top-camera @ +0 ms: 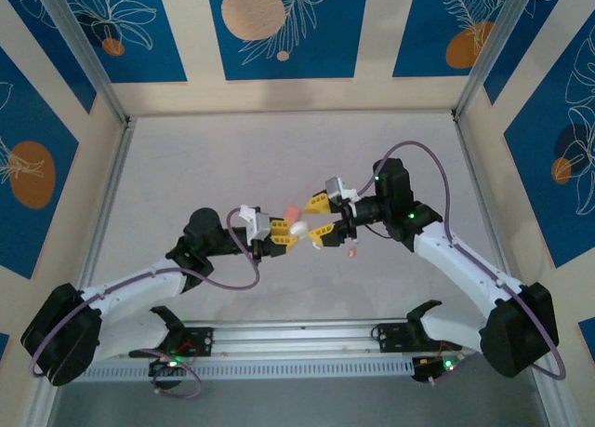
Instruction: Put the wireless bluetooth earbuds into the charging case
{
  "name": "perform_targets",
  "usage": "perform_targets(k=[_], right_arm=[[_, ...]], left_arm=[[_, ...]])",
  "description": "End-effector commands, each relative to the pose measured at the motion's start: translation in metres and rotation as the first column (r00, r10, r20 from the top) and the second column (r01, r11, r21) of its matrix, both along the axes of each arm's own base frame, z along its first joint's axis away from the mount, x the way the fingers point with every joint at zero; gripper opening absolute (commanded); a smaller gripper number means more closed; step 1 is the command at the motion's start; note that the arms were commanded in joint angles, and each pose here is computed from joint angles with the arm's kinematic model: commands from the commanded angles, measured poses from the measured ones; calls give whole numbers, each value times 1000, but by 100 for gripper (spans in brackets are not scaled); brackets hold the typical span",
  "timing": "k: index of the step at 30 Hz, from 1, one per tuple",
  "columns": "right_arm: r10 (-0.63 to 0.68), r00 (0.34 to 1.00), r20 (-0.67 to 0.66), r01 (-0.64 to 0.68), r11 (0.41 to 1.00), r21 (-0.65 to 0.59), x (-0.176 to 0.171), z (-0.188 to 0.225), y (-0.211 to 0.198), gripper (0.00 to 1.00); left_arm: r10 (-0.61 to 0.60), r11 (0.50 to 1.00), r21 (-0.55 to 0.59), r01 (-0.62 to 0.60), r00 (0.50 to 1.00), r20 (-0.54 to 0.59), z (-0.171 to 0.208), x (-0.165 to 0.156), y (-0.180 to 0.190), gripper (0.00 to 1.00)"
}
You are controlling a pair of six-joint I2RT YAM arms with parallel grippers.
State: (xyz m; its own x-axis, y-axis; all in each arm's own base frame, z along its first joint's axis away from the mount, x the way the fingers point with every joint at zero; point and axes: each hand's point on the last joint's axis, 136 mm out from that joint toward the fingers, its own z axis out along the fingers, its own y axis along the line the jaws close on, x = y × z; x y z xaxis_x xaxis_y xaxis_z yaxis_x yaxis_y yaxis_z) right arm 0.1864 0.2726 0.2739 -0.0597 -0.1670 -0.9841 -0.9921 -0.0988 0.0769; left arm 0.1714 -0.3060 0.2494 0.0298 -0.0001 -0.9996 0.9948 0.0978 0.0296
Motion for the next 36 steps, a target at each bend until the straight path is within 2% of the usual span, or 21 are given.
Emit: perform_targets(k=[1, 7, 16, 22, 24, 29, 31, 34, 36], right_arm=[[87, 996, -20, -87, 996, 6, -11, 5, 3, 60], [127, 991, -30, -128, 992, -5, -13, 3, 5, 53], [146, 988, -46, -147, 989, -16, -17, 1, 7, 51], [163, 985, -48, -164, 986, -19, -21, 1, 11, 43], [160, 986, -46, -162, 987, -24, -19, 0, 13, 38], [139, 990, -36, -140, 989, -43, -14, -1, 14, 19], [120, 993, -23, -121, 991, -57, -12, -1, 13, 15], [66, 998, 10, -65, 993, -98, -7, -3, 11, 14], [15, 999, 41, -8, 989, -148, -2, -8, 8, 15]], left_arm=[[-43, 998, -33, 45, 997, 60, 16, -8, 0, 22], [-46, 998, -42, 49, 996, 71, 20, -10, 1, 22], [-39, 998, -54, 44, 996, 84, 26, -9, 1, 21], [-35, 998, -54, 39, 996, 83, 26, -7, 0, 21], [-35, 998, -53, 39, 996, 81, 26, -7, 0, 21], [-26, 998, -51, 30, 997, 77, 25, -5, 0, 21], [-11, 999, -41, 14, 997, 76, 23, -3, 1, 29], [34, 999, 2, -34, 995, 90, 14, 3, 4, 47], [49, 996, 64, -56, 993, 106, 4, 5, 6, 52]])
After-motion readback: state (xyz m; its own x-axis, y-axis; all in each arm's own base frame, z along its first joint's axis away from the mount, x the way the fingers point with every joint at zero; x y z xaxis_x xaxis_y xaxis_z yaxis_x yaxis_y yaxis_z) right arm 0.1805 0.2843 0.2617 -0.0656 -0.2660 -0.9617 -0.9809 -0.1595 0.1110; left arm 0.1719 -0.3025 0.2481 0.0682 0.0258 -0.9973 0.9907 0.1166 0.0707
